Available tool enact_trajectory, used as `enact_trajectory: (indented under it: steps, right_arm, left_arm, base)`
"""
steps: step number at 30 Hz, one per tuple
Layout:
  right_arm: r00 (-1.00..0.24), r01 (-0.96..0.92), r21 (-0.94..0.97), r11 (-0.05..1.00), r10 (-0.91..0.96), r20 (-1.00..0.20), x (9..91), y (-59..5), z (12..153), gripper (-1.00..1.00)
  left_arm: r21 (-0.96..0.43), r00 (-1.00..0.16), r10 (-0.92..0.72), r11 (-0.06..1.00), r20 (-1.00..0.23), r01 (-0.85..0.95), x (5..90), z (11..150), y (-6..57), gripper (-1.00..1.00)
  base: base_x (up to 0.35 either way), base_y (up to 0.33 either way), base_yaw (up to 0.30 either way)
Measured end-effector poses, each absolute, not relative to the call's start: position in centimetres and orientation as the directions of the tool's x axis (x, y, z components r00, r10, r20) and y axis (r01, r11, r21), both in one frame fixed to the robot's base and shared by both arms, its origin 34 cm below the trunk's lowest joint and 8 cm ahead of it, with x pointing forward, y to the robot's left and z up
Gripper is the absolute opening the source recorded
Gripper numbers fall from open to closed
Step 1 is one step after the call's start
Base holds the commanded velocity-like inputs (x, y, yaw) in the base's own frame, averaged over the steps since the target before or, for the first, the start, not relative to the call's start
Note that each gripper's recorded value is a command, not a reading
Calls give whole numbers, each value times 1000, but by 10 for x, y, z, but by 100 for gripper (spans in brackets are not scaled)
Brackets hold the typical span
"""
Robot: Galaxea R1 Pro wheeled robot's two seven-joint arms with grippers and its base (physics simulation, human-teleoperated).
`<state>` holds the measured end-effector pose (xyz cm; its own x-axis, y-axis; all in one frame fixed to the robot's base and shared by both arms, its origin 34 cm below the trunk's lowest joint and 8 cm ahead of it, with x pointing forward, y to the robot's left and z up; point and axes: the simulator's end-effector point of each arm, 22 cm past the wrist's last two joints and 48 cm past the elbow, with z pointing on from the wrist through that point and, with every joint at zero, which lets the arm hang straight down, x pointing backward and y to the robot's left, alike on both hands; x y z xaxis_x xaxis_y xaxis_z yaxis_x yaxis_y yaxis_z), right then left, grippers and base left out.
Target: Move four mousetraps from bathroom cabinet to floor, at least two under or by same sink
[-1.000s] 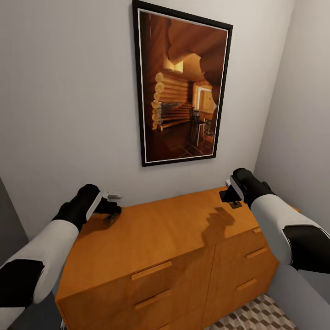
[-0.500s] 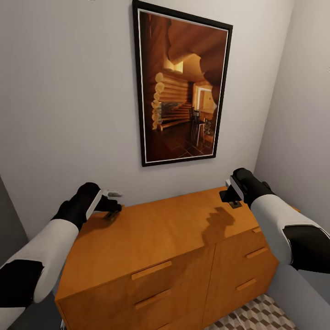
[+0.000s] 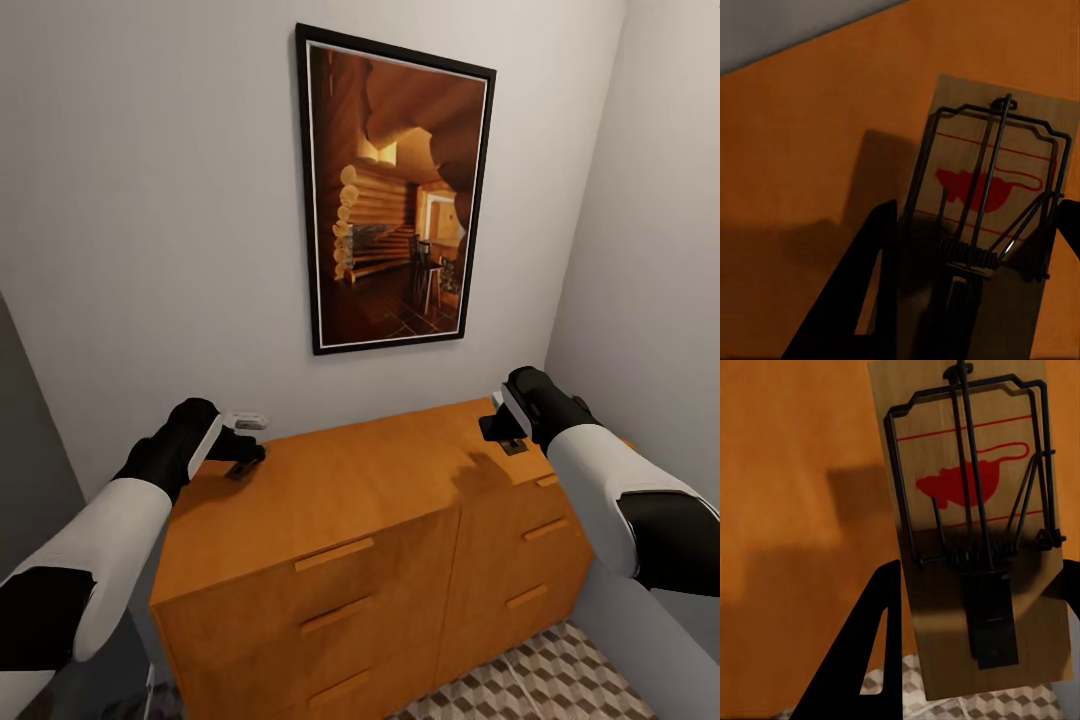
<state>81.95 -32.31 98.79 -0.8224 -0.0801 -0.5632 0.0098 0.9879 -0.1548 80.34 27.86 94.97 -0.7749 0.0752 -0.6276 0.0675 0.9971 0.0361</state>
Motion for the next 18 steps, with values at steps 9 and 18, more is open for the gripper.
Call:
enact_trajectory:
  steps: [9, 18]
  right_arm:
    - [-822, 10, -155, 988, -80, -563, 819, -323, 988, -100]
    - [-822, 10, -156, 988, -81, -563, 819, -323, 988, -100]
  left_arm:
    - [36, -775, 75, 997, -628, 68, 803, 950, 279, -100]
    - [36, -775, 75, 997, -628, 68, 803, 950, 279, -100]
  base:
    - [-6, 0, 0]
    - [0, 0, 0]
